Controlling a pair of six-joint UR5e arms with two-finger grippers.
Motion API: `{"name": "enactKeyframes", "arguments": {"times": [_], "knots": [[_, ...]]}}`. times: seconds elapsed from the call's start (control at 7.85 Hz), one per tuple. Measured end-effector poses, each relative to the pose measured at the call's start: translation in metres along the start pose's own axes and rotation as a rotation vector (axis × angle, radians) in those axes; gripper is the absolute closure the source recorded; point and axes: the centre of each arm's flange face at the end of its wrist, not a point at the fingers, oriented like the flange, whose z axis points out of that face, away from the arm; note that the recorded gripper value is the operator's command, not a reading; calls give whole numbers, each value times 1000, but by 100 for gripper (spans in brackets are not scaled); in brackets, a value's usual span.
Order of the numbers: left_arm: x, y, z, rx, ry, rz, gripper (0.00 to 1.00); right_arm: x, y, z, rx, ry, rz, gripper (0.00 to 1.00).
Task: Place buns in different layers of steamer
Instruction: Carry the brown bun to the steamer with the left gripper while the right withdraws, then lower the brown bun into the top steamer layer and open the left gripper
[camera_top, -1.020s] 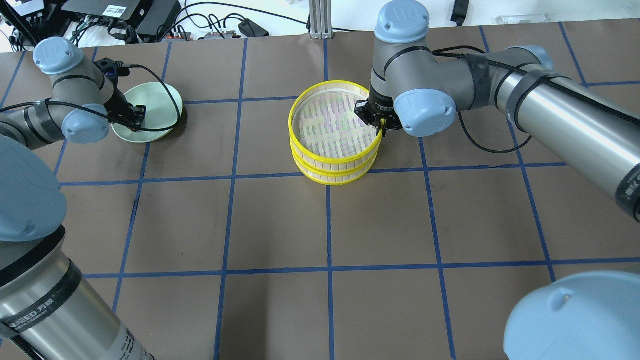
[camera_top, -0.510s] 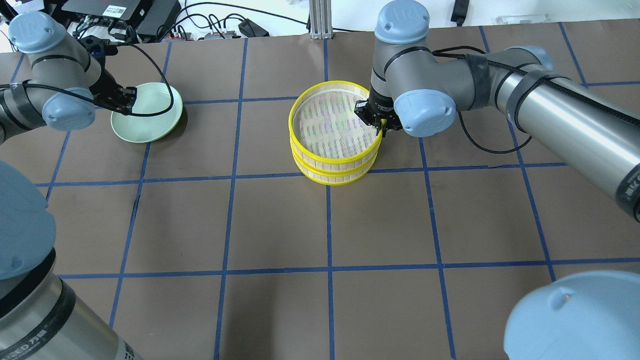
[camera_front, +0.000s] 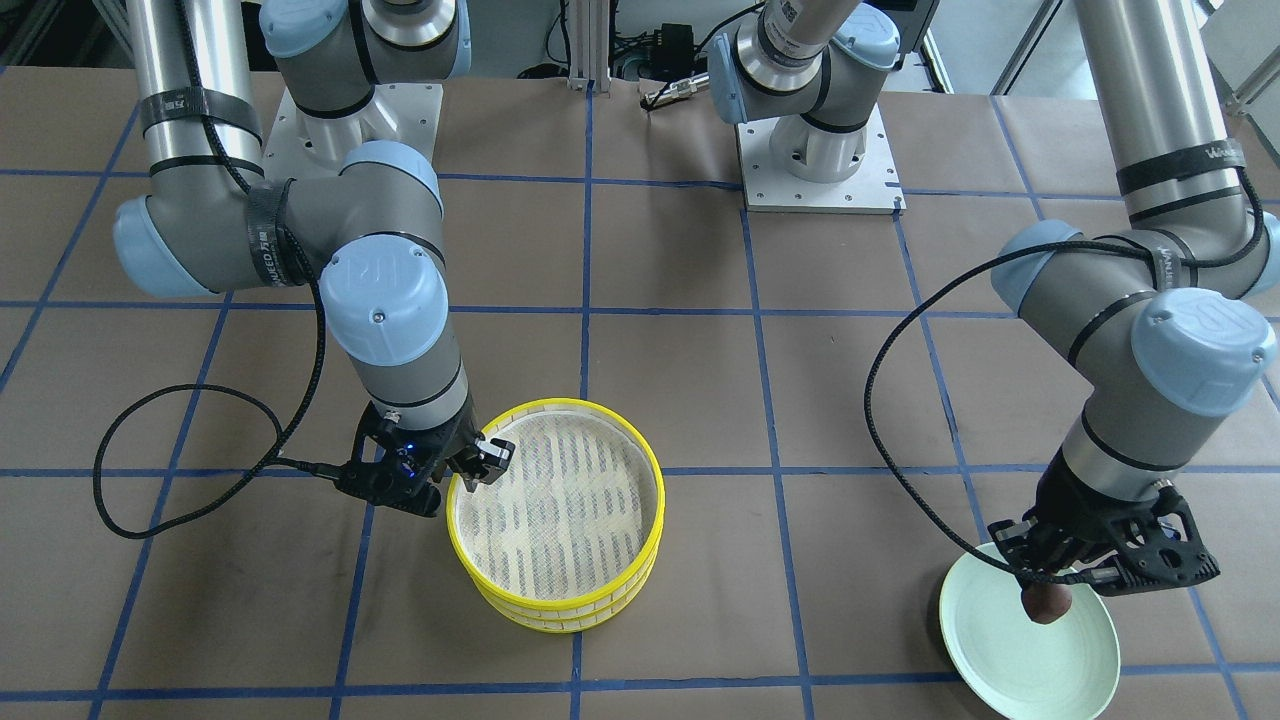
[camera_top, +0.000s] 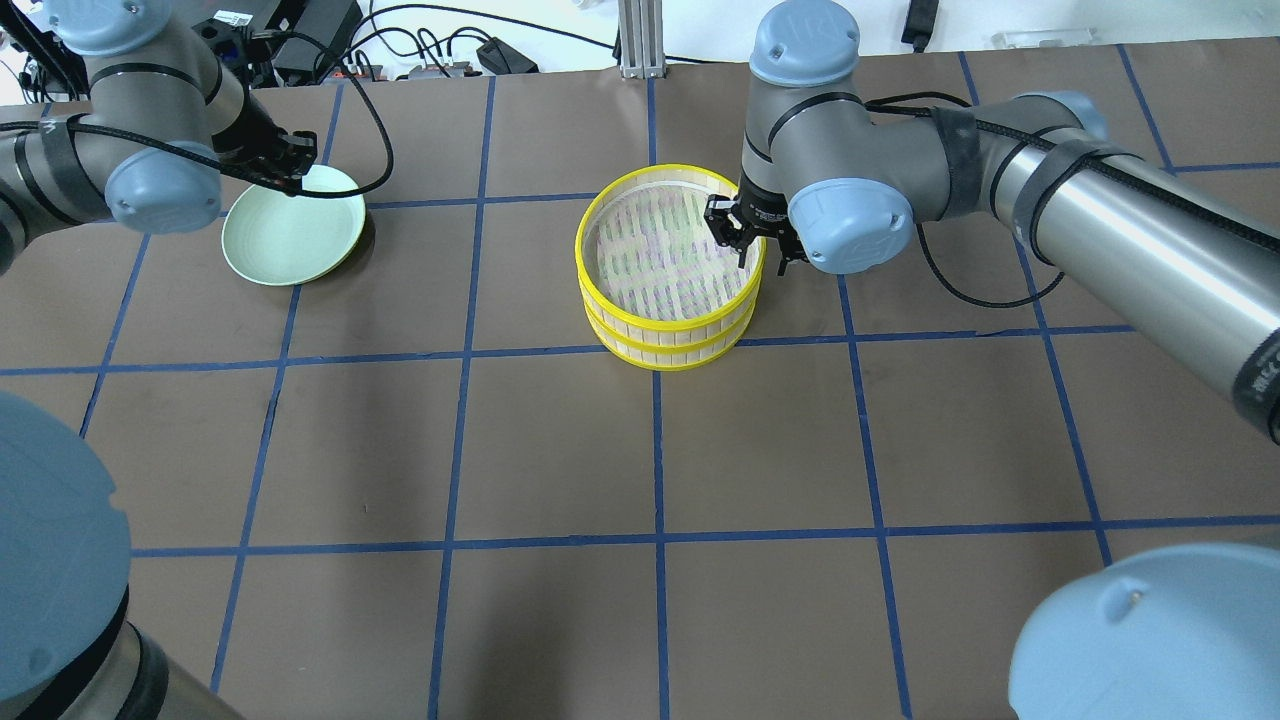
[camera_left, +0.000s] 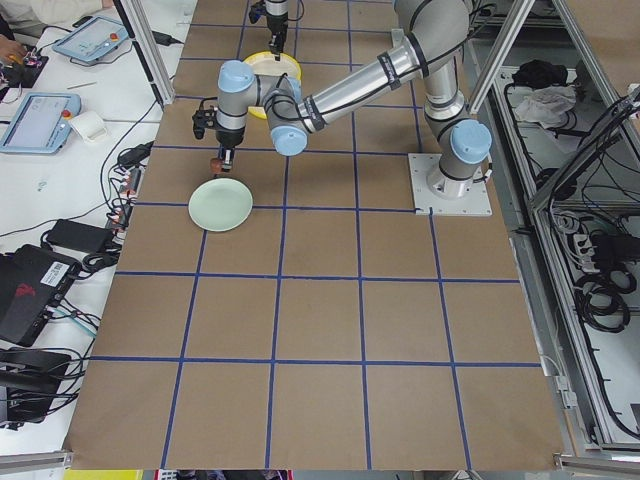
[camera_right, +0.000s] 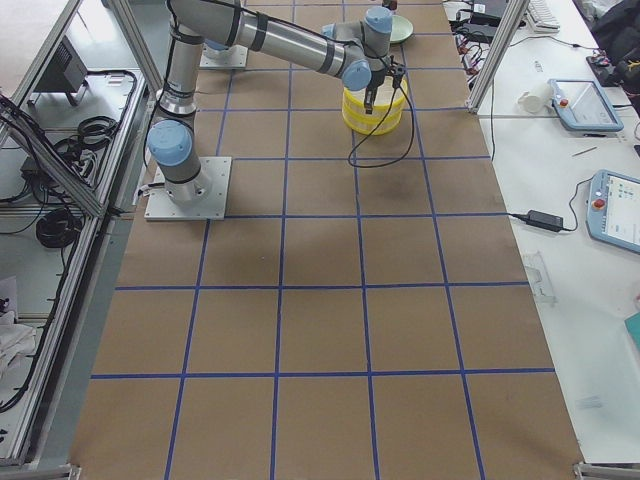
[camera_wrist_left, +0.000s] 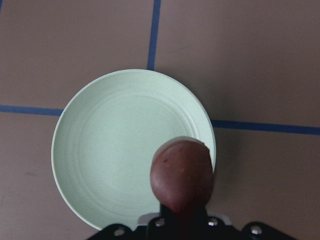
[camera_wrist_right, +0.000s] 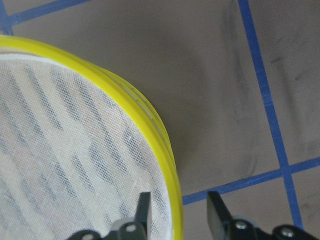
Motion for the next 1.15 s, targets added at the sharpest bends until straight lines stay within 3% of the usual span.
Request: {"name": "enactKeyframes", "arguments": {"times": [0.25,0.51,0.76,1.15], "knots": [[36,2,-13,15,13,-30,100,0,-1,-5,6,-7,1,0],[86,7,-21,21,40,-84,100,8,-7,-26,30,-28,-3,0],[160,20,-37,39,83,-145,100,39,-15,-78,43,-59,-50,0],[282,55,-73,87,243,-162,100,134,-4,-178,4,-28,-184,0]]}}
